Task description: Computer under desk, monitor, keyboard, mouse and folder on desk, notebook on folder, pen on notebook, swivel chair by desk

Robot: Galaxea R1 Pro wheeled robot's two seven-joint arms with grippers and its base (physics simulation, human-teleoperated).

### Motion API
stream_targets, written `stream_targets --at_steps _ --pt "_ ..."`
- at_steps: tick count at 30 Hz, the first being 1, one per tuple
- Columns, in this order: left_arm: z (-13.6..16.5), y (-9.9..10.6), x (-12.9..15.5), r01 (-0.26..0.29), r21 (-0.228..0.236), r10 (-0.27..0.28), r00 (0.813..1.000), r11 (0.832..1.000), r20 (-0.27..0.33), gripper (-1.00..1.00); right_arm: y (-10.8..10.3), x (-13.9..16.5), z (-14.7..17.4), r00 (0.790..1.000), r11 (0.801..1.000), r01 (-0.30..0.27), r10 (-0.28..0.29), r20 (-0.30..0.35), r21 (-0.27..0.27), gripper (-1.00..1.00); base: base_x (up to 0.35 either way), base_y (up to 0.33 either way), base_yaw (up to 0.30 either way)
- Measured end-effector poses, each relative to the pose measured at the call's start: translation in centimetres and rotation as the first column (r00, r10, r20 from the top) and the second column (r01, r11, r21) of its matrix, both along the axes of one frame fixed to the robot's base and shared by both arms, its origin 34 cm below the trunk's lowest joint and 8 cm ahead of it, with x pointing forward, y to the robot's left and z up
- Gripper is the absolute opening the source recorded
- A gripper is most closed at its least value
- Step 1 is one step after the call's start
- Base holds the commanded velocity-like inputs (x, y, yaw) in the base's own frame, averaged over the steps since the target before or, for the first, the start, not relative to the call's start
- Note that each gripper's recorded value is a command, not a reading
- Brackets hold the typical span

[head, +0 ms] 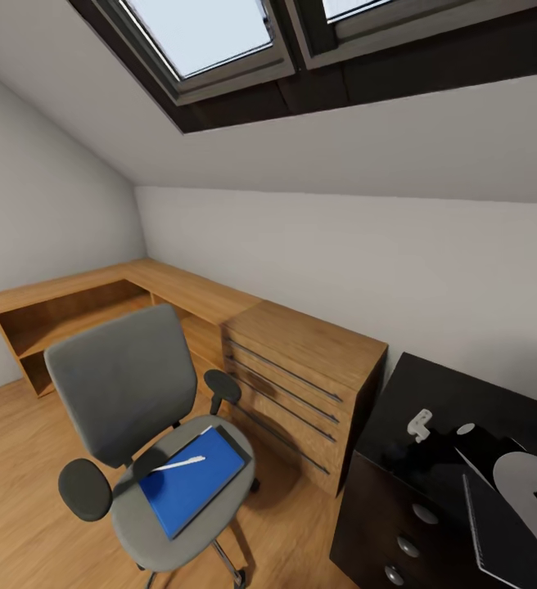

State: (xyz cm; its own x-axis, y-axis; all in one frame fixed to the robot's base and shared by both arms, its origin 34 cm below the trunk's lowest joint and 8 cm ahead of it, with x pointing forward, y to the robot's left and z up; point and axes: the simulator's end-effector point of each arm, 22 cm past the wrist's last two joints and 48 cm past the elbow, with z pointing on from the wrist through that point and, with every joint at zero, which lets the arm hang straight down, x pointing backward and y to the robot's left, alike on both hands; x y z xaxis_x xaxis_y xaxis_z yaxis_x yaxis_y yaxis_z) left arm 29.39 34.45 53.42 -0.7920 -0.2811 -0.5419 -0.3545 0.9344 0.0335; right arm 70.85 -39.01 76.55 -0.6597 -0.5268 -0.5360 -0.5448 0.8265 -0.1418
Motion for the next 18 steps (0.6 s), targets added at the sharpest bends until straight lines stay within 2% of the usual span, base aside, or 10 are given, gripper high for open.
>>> stream_targets --at_steps 14,15,16,18 --pt "2.0 0.1 -0.2 0.0 0.002 0.0 1.0 1.0 -0.001 1.0 0.4 0.0 2.1 1.0 0.999 0.025 -0.025 -0.003 0.029 -1.0 0.0 0.0 0.0" --pt "2.1 0.1 -0.2 0.0 0.001 0.0 1.0 1.0 0.0 1.0 0.5 0.5 2.8 0.987 0.982 0.156 -0.152 -0.045 0.11 -1.0 0.0 0.0 0.0" --pt "2.3 0.1 -0.2 0.0 0.001 0.0 1.0 1.0 0.0 1.0 0.6 1.0 3.7 0.982 0.973 0.189 -0.184 -0.05 0.129 -1.0 0.0 0.0 0.0" --pt "2.5 0.1 -0.2 0.0 0.001 0.0 1.0 1.0 0.0 1.0 0.6 1.8 4.8 0.977 0.967 0.212 -0.207 -0.047 0.142 -1.0 0.0 0.0 0.0"
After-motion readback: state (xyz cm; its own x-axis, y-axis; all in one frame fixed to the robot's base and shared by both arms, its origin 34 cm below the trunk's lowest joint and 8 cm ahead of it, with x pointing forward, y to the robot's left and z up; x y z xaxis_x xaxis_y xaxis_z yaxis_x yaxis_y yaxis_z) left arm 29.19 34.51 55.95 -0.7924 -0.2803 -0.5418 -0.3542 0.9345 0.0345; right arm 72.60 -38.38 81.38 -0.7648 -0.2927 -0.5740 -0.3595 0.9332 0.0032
